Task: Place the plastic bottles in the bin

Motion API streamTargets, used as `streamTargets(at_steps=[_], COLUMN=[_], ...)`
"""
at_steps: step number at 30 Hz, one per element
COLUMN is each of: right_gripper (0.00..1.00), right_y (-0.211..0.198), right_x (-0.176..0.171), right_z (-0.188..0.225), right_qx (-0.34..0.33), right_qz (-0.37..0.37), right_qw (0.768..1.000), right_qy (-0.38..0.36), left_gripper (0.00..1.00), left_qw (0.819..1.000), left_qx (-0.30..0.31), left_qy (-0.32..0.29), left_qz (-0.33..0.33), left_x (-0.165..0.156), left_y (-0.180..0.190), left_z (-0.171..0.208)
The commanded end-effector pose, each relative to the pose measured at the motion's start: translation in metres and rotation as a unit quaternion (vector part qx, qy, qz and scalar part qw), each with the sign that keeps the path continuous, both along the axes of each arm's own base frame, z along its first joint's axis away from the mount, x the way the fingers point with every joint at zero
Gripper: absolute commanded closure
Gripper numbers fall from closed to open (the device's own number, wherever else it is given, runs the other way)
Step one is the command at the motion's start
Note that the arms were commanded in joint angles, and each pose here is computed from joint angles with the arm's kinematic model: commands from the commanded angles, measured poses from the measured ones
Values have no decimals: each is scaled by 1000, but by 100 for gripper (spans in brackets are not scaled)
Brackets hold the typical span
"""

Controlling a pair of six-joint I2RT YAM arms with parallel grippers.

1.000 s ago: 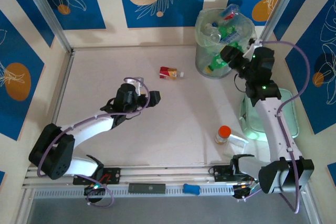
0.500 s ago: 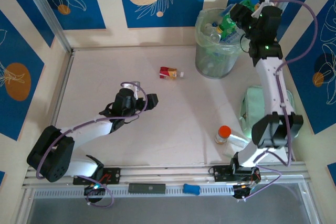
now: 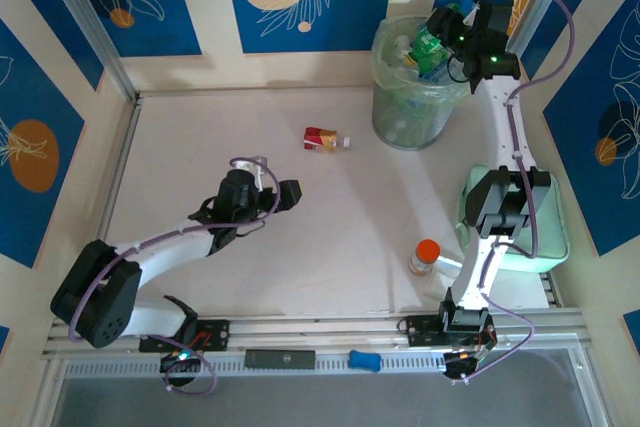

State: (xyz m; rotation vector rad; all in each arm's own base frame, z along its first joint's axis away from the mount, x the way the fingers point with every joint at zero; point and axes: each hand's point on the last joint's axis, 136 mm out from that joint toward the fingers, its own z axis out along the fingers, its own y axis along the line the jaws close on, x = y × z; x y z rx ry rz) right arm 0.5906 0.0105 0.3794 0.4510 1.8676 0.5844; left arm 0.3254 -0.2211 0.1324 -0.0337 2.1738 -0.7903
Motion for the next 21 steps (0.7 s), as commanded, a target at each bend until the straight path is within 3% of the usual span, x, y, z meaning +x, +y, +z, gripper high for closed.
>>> streamTargets(at_steps=[1,6,10,21], right_gripper=[50,45,34,19], right_y=[5,-4,-17,-31], right_x=[-4,0,-2,-12], right_z=[-20,-39,-43,-31], right_qx=[15,17,27,19], right_qz=[17,5,-12,-32], right_qw=[999,997,995,995], right_qy=[46,77,90,93], left_gripper=[0,0,0,0], left_qw=[1000,1000,1000,1000], left_qx=[-16,-17,-19,-21], left_qy=[-5,-3,-3,-4], left_qz=[-8,-9,-10,-14], left_x=[-1,-2,-2,-1], left_y=[-3,-3,-3,-5], left_z=[8,8,9,9])
